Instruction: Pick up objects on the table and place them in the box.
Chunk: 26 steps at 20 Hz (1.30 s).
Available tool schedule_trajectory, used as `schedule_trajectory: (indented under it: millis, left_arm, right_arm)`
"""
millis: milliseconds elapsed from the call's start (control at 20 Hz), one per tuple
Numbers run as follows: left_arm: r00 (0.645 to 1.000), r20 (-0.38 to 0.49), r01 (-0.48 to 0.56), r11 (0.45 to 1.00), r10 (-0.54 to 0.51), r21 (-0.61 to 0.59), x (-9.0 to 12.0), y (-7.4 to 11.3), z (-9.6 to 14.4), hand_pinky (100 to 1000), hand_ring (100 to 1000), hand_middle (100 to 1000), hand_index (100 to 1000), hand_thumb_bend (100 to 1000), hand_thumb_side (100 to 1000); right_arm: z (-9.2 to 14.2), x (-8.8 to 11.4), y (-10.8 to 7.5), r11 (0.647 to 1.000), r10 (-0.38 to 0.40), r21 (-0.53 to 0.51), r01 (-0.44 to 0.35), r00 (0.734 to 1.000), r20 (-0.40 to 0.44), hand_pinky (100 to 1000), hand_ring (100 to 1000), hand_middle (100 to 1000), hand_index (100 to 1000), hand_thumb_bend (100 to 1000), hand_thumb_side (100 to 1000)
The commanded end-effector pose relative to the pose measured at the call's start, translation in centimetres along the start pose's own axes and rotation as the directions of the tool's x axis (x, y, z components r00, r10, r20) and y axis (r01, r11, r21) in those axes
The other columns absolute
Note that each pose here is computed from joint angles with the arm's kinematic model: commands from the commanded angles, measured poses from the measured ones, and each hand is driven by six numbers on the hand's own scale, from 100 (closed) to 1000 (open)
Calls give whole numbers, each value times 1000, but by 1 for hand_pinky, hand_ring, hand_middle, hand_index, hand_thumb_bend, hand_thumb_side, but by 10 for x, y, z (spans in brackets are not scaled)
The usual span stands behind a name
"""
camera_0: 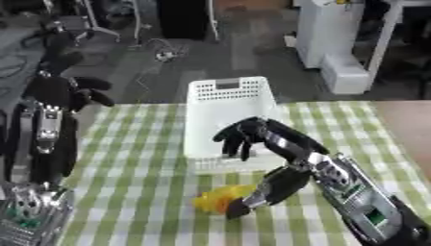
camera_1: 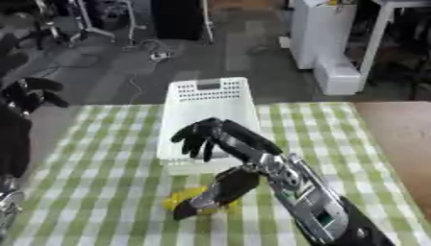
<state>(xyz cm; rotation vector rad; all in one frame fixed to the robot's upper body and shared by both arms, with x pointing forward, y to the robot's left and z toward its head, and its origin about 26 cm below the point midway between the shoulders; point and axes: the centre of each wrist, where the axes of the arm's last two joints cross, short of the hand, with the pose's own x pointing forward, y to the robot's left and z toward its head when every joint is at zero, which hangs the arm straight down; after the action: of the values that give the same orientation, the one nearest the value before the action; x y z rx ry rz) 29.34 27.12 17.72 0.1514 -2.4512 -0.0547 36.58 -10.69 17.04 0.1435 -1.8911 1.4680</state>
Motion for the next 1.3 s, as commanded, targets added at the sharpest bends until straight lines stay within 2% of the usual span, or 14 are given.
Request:
schedule_trajectory:
  millis: [50,950,1050,1300]
  left_arm:
    - [999,32,-5,1000,5,-4,6,1,-6,453,600,1000,811,255,764]
    - [999,35,-12,1000,12,-12,7,-1,-7,452,600,1000,811,253,766]
    - [999,36,-13,1000,14,-14,7,-2,-7,452,600,1000,811,254,766]
    - [999,36,-18,1000,19,-15,7,-3,-8,452,599,1000,812,253,766]
  right_arm:
    - [-3,0,-1,1000,16,1,-16,1000,3,500,597,594,802,1000,463]
    - [-3,-20,10,999,23,30,-21,998,-59,470,576,576,796,1000,425]
    - [-3,-23,12,999,23,40,-21,997,-68,465,574,575,796,999,394]
    - [-3,-28,14,997,42,61,-36,995,-88,461,573,577,795,1000,382]
